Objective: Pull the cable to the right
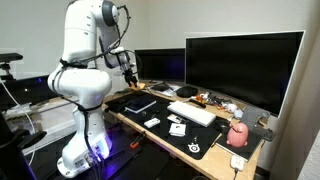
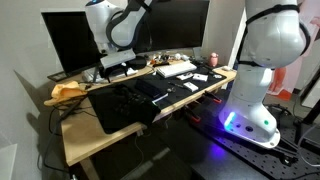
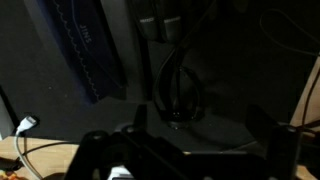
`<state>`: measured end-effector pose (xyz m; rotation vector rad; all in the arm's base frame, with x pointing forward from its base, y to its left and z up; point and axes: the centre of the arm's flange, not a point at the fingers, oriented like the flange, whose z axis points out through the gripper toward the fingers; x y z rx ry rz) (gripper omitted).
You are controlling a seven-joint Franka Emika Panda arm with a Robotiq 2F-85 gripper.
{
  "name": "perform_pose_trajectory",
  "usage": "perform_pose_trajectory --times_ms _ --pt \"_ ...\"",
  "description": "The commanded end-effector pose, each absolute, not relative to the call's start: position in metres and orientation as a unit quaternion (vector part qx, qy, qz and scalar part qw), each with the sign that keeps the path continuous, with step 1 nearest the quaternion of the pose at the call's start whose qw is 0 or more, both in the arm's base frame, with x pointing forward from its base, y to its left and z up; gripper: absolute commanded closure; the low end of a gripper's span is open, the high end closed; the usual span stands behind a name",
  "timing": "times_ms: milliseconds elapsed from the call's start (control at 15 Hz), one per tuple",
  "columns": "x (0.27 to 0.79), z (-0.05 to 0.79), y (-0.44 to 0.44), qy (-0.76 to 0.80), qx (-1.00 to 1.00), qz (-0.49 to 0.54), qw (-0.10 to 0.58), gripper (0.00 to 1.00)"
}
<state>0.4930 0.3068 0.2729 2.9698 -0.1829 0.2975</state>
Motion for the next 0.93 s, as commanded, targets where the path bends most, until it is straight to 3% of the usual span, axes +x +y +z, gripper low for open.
perform_pose_trajectory --times_ms 0,600,867 --pt "0.468 0.297 0.306 -0.028 0.994 0.073 0.075 0.00" --pt "0.406 0.339 0.304 0.101 0.993 -0.009 0.053 0.00" --pt "0.411 0.336 0.312 0.109 0.992 -0.019 0.057 0.00"
